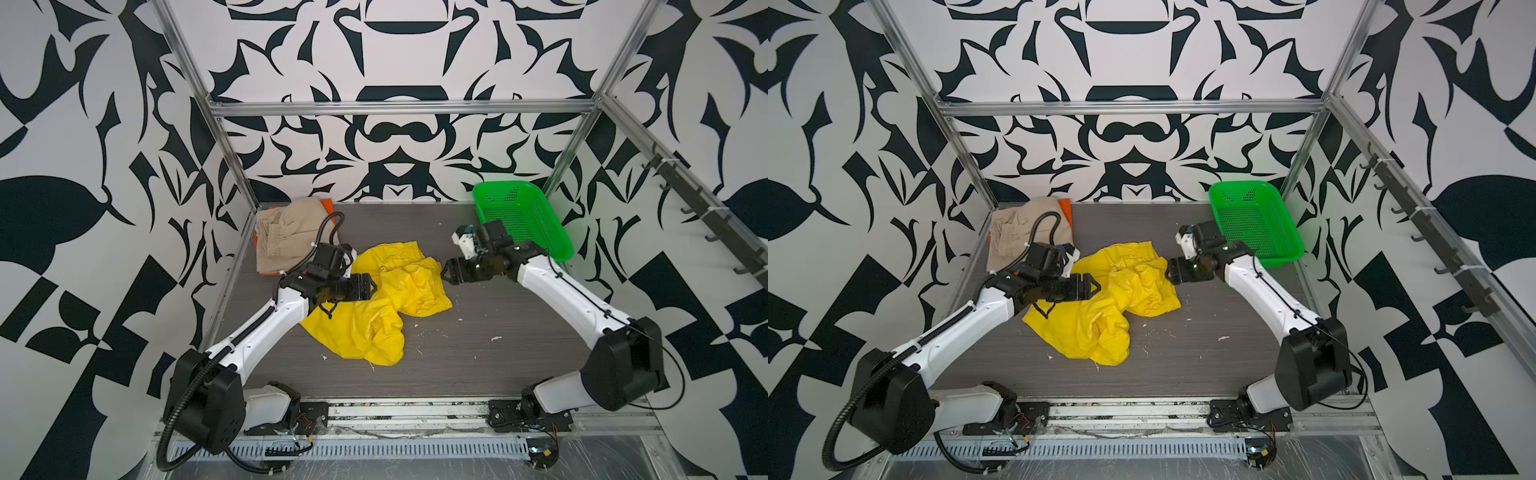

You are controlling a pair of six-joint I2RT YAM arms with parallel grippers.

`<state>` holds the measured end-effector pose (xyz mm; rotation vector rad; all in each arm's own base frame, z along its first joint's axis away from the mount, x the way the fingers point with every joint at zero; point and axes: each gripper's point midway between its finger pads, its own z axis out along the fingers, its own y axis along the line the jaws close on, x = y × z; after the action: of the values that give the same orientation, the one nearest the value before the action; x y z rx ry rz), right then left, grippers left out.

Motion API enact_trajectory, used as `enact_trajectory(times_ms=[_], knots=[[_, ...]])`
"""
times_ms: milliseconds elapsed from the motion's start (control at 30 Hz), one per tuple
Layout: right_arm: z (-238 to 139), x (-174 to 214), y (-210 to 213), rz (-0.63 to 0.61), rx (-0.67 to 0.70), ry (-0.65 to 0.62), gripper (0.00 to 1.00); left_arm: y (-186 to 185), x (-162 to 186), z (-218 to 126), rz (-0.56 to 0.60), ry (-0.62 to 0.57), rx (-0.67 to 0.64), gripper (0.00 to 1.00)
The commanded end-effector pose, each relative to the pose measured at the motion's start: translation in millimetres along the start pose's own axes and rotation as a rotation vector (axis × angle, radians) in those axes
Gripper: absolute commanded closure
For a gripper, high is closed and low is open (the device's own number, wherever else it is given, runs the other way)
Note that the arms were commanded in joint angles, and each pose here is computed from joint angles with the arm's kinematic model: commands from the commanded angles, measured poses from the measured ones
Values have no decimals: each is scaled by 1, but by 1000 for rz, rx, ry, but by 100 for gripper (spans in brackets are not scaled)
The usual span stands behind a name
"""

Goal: Fold and stack the shorts

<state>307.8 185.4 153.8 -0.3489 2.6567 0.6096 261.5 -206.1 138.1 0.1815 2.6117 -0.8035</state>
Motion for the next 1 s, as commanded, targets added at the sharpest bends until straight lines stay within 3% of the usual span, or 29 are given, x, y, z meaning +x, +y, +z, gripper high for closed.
enact_trajectory(times_ms=[0, 167, 400, 600, 700, 800, 967], knots=[[26, 34, 2, 134, -43, 70, 22, -13, 45, 5, -28, 95, 88, 18], [50, 46, -11, 227, -27, 52, 20, -13, 75, 8, 59, 93, 48, 16], [75, 52, -28, 296, 32, 91, 20, 7, 80, 8, 90, 75, -76, 16], [87, 49, -34, 311, 43, 84, 25, -7, 95, 7, 148, 104, 5, 16], [90, 46, -37, 319, 46, 80, 34, 1, 100, 7, 144, 95, -25, 16], [89, 46, -41, 323, 63, 77, 53, 10, 101, 4, 142, 93, -75, 16], [82, 43, -45, 330, 69, 47, 68, 33, 89, 4, 112, 29, -214, 19]])
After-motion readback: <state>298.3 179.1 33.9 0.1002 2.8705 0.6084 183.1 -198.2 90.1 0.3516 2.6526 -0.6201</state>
